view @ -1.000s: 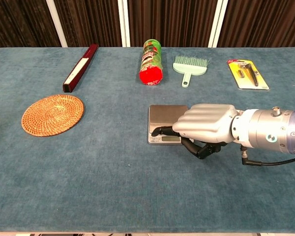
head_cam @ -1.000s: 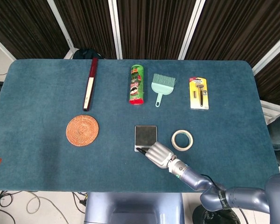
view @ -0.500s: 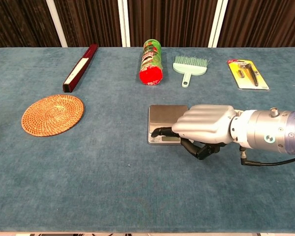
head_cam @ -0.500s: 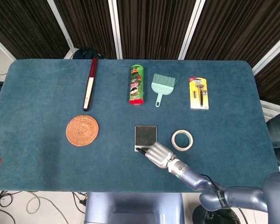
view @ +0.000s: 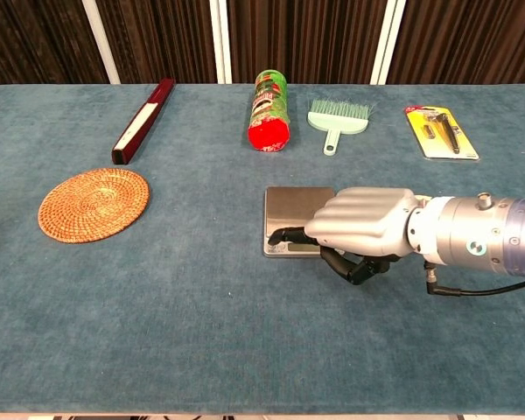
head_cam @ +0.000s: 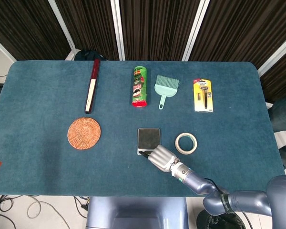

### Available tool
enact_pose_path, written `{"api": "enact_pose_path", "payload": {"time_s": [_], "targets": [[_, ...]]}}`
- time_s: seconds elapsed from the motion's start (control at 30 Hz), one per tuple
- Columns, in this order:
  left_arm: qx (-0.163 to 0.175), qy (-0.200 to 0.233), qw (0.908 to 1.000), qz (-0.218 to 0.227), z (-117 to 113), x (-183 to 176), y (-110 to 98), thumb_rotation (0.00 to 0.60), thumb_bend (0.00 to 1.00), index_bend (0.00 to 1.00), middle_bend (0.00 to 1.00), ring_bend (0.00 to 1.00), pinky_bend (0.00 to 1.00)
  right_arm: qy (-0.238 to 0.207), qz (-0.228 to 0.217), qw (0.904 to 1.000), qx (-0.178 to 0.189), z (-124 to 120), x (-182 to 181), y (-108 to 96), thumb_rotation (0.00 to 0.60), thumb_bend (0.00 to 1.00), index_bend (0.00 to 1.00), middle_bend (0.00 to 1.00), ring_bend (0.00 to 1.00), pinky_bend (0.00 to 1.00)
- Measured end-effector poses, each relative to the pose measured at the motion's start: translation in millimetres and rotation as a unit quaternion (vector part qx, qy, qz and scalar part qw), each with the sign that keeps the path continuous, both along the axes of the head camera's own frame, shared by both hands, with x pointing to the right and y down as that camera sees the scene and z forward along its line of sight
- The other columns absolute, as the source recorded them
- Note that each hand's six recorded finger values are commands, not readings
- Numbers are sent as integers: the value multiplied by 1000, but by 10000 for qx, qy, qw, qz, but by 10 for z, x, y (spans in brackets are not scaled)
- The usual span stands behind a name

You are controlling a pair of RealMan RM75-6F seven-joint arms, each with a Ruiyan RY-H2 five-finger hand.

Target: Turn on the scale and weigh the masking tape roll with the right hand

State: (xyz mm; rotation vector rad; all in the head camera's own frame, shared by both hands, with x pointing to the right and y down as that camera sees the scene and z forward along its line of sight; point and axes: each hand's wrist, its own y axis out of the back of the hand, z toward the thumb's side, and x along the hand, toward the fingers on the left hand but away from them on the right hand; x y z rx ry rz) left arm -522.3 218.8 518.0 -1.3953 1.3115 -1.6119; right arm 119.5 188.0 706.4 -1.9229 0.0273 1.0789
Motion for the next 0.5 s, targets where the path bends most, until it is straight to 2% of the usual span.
{"api": "enact_pose_path", "payload": {"time_s": [0.5], "targets": [[-2, 2, 10000, -8, 0, 0, 0, 600, 0, 0, 0, 0, 0, 11, -8, 10000, -9, 23, -16, 14, 600, 992, 0, 736, 786, 710]]}}
